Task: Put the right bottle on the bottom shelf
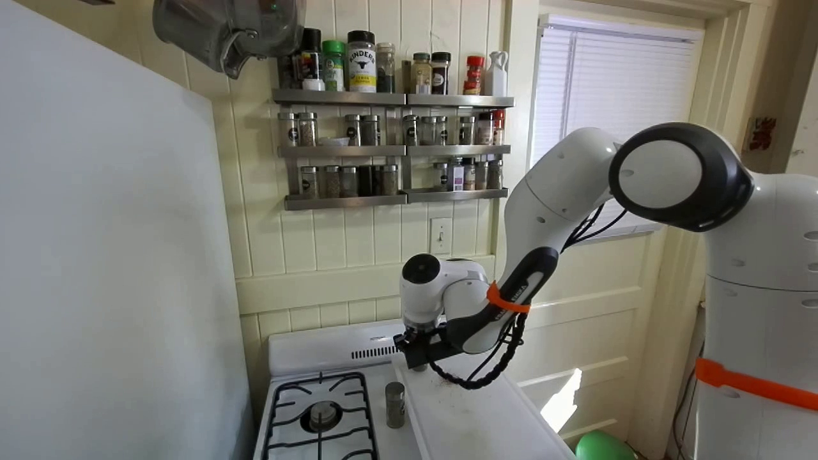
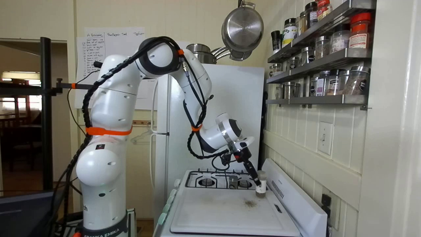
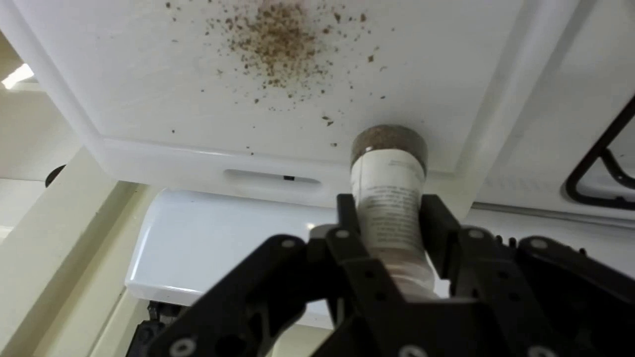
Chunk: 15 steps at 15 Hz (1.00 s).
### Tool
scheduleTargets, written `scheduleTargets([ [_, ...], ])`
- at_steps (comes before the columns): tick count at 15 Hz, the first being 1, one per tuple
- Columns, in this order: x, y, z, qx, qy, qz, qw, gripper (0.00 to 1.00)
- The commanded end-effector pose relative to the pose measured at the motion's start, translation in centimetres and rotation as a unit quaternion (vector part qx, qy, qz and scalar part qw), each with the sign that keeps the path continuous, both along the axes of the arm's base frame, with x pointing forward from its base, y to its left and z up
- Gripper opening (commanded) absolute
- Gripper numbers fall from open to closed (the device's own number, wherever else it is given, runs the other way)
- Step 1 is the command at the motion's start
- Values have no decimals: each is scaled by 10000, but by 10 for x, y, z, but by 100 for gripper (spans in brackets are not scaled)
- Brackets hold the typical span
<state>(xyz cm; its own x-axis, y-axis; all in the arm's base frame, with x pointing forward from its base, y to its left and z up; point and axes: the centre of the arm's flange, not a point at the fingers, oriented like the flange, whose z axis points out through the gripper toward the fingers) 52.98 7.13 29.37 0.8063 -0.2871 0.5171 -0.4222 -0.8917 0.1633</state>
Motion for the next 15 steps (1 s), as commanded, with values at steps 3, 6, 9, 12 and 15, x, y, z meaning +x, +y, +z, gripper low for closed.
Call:
scheduleTargets([
  [3, 9, 18, -13, 79, -52, 0, 10000, 37],
  [6, 11, 23, -15, 72, -51, 27, 10000, 65],
  [9, 9, 26, -16, 70, -19, 65, 10000, 87],
  [12, 5, 28, -17, 38, 34, 78, 10000, 100],
  [15, 3, 26, -22, -86, 138, 14, 9999, 100],
])
